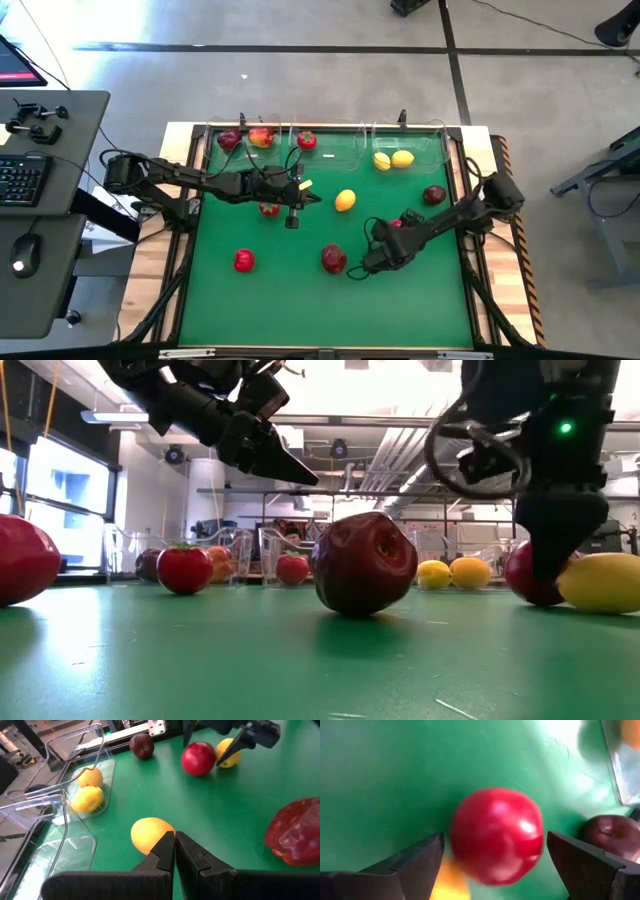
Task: Sort produce into baskets
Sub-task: Put the bottom right tomato into the middle transparent bin, then put the top lemon into the right transparent bin
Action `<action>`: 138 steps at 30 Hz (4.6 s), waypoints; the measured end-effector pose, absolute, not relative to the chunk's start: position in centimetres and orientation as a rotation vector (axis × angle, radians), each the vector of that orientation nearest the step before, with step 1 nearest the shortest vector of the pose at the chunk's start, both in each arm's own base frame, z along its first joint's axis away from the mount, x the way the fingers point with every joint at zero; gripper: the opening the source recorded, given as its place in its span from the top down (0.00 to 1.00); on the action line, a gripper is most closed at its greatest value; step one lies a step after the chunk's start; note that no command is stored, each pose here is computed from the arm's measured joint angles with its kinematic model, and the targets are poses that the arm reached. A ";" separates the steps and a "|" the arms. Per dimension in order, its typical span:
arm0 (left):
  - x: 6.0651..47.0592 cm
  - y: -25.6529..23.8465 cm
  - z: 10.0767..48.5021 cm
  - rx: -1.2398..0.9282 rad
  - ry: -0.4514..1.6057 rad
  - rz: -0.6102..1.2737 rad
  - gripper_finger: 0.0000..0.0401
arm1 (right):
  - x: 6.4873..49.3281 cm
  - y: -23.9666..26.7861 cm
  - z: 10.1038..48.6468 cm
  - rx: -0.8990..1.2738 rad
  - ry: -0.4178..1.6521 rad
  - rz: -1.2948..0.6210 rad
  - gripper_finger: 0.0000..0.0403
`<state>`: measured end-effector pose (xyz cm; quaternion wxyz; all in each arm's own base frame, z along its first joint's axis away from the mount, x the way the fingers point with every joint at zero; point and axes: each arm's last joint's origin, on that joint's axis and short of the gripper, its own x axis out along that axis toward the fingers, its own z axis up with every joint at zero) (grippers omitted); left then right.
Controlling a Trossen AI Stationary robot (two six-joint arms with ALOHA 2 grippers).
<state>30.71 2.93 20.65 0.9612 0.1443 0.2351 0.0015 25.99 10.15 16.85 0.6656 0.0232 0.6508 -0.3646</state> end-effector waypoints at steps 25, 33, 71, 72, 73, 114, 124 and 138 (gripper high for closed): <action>30.7 2.9 20.6 0.285 0.484 0.003 1.00 | 26.5 8.7 16.6 0.199 1.530 -0.879 0.20; 30.7 2.9 20.6 0.284 0.483 0.003 1.00 | 26.5 8.5 16.6 0.238 1.533 -0.906 0.21; 29.0 3.7 19.3 0.306 0.449 0.114 1.00 | 28.9 0.0 24.8 0.021 0.764 -0.826 0.35; 28.7 3.6 19.3 0.308 0.448 0.117 1.00 | 29.3 -1.0 24.9 0.016 0.745 -0.812 0.35; 28.4 3.5 19.2 0.309 0.450 0.121 1.00 | 29.7 -1.9 25.2 0.013 0.725 -0.794 0.35; 24.1 3.1 18.5 0.237 0.428 0.155 1.00 | 38.5 -18.2 22.9 -0.176 1.006 -0.678 0.72; 24.1 2.8 18.3 0.230 0.448 0.141 1.00 | 37.7 -16.0 23.1 -0.152 0.876 -0.764 0.98; 24.3 2.2 18.5 0.232 0.416 0.108 1.00 | 27.5 -6.7 22.3 0.004 0.501 -0.815 1.00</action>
